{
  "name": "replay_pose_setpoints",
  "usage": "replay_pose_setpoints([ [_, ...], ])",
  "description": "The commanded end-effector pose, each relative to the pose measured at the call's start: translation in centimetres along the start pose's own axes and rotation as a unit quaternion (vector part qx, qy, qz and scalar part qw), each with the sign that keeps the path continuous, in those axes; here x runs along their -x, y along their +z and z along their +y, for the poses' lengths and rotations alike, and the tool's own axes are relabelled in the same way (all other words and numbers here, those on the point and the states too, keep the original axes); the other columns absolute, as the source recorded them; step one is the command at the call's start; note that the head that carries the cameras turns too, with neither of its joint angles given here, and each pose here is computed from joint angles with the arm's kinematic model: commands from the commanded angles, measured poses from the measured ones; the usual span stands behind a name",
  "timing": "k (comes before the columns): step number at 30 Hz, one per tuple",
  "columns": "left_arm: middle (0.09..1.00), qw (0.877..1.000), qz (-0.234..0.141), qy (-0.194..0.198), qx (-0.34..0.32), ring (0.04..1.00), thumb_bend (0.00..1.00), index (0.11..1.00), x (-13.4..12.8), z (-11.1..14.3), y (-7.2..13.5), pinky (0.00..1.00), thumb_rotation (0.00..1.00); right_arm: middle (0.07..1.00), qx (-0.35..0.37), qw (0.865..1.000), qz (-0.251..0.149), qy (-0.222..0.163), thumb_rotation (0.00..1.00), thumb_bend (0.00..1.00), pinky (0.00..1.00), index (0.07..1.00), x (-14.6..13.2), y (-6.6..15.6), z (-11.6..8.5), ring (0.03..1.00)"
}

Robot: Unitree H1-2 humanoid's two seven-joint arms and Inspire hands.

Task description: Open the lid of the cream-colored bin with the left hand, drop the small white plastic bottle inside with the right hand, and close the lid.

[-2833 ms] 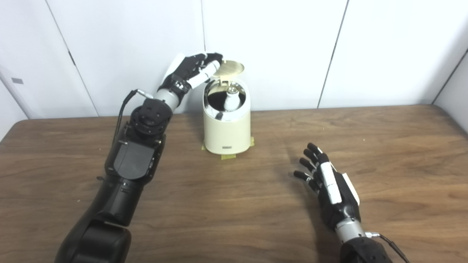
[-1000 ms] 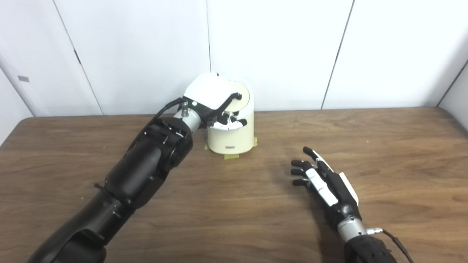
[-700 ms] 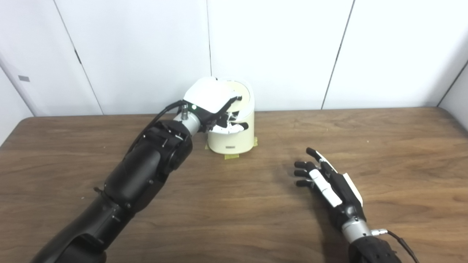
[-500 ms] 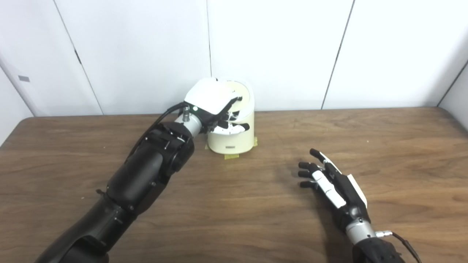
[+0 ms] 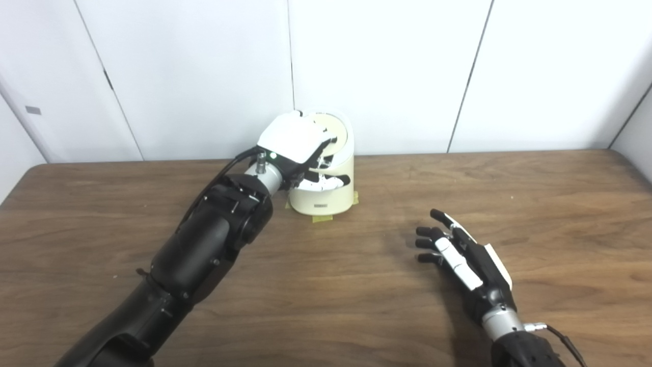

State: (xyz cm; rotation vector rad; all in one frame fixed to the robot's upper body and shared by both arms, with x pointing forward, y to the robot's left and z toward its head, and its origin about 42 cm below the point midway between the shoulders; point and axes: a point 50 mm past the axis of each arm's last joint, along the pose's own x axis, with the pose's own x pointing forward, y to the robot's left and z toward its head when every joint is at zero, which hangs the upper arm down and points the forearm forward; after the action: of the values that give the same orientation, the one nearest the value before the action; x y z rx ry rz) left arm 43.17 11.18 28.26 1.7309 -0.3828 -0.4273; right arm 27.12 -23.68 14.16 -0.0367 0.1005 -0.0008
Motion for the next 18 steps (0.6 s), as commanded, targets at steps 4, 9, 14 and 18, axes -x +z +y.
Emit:
replay_pose_setpoints([
  [4,0.902,0.999,-0.005,-0.049,0.009,0.934,0.53,0.883,0.3,-2.0,0.1,0.99,0.75,0.738,0.005,0.999,-0.033,0.001,0.66,0.56,0.63,0.861,-0.2,1.8,0.1,0.729],
  [9,0.905,0.998,-0.009,-0.058,0.013,0.94,0.52,0.883,0.4,-2.3,0.1,0.99,0.77,0.73,0.002,0.999,-0.033,0.004,0.66,0.55,0.64,0.862,-0.4,2.0,0.2,0.729],
  [14,0.909,0.997,-0.016,-0.067,0.021,0.93,0.52,0.889,0.7,-2.8,0.2,0.98,0.77,0.727,-0.005,0.999,-0.033,0.005,0.66,0.57,0.64,0.861,-0.5,2.0,0.2,0.725],
  [18,0.912,0.997,-0.018,-0.075,0.02,0.93,0.52,0.891,0.9,-3.3,0.4,0.95,0.79,0.725,0.002,0.999,-0.033,0.004,0.66,0.56,0.63,0.86,-0.3,2.1,0.1,0.722],
])
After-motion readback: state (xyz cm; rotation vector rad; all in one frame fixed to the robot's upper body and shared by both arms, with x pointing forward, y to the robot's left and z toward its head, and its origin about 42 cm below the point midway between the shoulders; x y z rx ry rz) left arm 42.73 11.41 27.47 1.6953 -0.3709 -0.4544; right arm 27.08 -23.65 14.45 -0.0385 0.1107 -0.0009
